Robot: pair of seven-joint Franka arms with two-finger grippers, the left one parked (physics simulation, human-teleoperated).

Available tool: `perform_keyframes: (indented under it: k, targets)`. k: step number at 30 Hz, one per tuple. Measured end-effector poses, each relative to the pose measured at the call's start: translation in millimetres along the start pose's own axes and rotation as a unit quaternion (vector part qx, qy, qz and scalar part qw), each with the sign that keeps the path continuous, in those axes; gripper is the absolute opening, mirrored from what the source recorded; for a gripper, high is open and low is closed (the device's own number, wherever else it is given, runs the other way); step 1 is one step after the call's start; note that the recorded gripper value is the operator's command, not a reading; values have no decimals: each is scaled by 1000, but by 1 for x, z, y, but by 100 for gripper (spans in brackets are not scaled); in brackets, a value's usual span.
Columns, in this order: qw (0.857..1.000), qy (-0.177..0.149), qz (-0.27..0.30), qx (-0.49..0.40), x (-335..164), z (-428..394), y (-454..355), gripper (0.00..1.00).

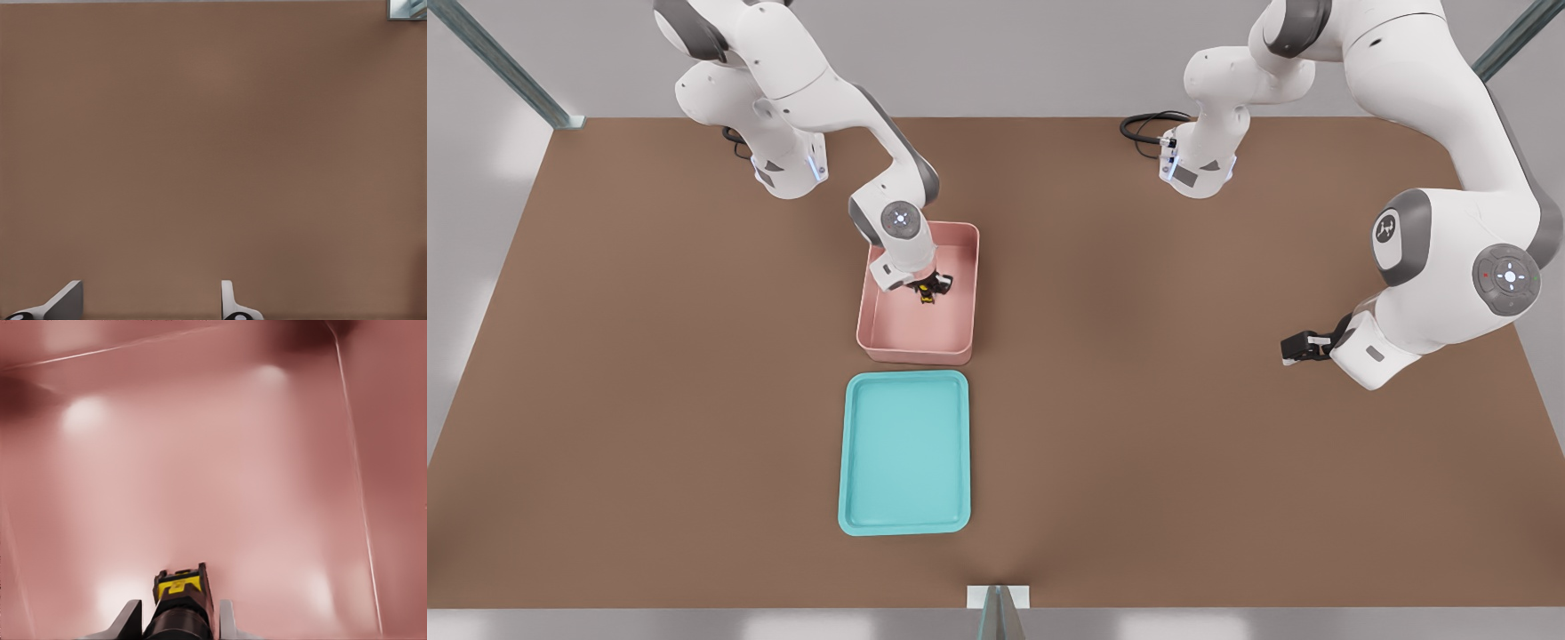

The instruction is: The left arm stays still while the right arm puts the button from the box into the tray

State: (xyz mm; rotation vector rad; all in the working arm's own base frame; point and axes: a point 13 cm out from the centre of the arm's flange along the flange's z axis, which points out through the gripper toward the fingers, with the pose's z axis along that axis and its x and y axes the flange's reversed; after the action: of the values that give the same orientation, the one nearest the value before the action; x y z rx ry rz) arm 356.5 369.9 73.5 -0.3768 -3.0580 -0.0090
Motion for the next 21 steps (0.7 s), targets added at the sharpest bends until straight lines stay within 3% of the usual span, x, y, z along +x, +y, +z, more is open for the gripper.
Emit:
perform_keyframes:
  k: [6,12,17,21]
  targets:
    - [1000,-6,23,-11,-3,-11,5,44]
    - [997,-34,47,-60,-27,-101,26,44]
    - [988,-68,106,-93,-114,-193,30,44]
    - [979,-84,163,-84,-203,-217,2,44]
